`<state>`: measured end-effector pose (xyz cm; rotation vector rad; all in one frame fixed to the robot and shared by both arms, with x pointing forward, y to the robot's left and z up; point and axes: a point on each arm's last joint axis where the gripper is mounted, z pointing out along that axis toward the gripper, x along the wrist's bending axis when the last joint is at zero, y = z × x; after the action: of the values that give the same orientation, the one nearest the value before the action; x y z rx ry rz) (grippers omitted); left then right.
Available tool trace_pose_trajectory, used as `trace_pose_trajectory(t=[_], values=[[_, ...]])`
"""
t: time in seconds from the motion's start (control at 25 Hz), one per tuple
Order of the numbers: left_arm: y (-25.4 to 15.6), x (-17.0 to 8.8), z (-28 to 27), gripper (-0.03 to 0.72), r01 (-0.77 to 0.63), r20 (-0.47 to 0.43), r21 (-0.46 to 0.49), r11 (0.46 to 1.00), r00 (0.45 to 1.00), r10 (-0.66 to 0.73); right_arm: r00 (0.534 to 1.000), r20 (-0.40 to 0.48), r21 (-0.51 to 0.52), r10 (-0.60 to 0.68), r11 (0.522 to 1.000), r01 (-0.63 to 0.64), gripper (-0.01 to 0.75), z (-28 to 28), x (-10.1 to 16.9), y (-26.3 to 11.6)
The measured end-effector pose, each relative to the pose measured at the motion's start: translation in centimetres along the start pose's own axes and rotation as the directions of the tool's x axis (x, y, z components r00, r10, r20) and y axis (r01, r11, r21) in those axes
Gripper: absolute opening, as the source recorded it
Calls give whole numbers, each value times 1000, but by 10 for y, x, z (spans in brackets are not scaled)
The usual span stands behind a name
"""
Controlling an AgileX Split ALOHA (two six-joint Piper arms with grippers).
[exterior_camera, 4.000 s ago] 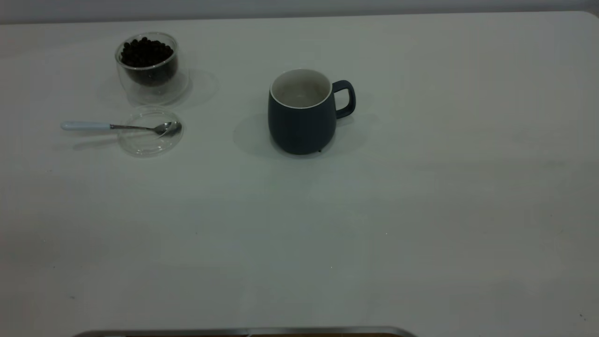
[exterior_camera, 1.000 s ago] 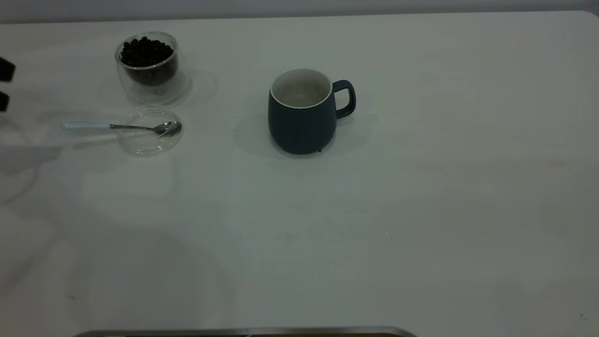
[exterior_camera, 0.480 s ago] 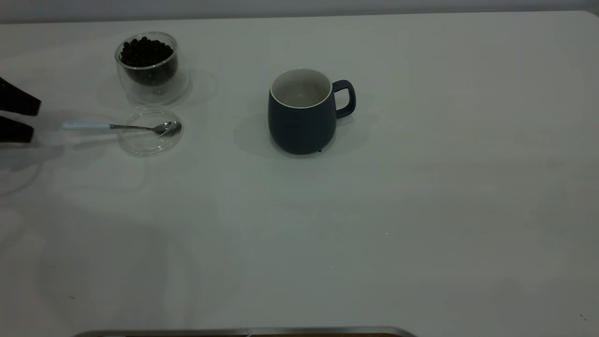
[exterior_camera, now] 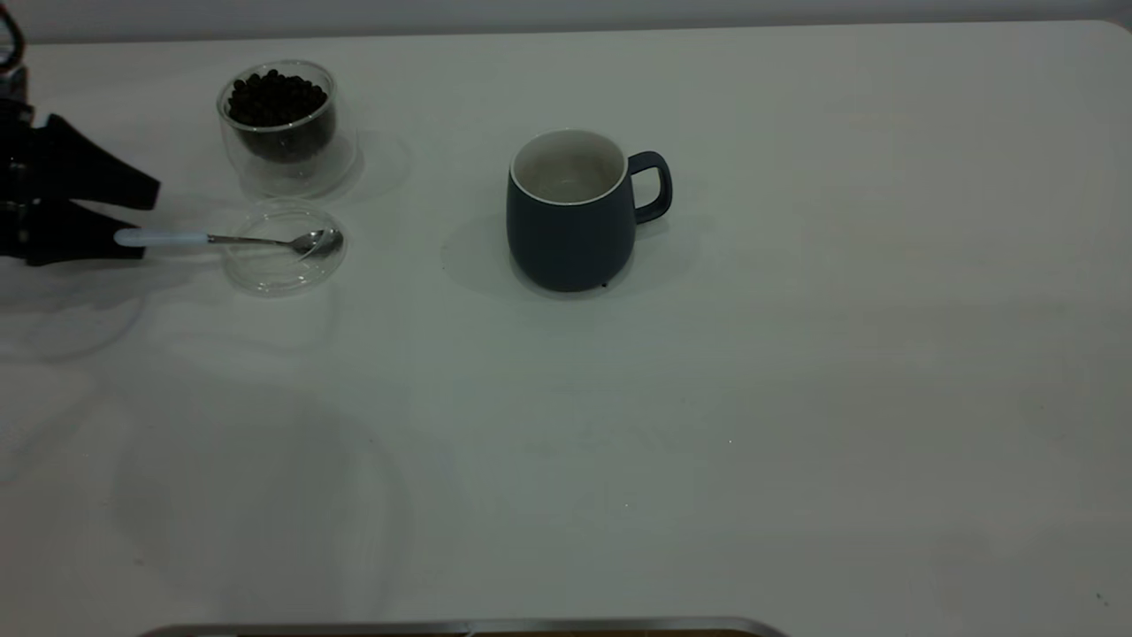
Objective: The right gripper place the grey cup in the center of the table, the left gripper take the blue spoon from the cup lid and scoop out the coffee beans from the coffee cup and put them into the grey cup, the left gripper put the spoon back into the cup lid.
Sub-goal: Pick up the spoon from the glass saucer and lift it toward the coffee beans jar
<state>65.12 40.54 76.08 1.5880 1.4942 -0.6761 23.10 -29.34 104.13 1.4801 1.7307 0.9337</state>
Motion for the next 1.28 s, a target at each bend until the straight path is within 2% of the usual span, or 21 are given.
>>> trace_pose_trajectory(t=[0.36, 0.56, 0.68, 1.12, 1.28], values=[[-2, 3, 19, 709, 27, 33, 6, 1000, 999, -28, 1000, 0, 0, 0, 1000, 0, 590, 0, 0, 0], [-4, 6, 23, 663, 56, 45, -4, 998, 997, -56, 1000, 0, 0, 0, 1000, 0, 590, 0, 0, 0], [-4, 7, 23, 583, 64, 46, -4, 998, 997, -63, 1000, 0, 0, 0, 1000, 0, 590, 0, 0, 0], [-4, 7, 23, 188, 68, 46, -6, 998, 997, -67, 1000, 0, 0, 0, 1000, 0, 590, 0, 0, 0], [-4, 6, 23, 127, 68, 47, -7, 998, 997, -68, 1000, 0, 0, 0, 1000, 0, 590, 0, 0, 0]])
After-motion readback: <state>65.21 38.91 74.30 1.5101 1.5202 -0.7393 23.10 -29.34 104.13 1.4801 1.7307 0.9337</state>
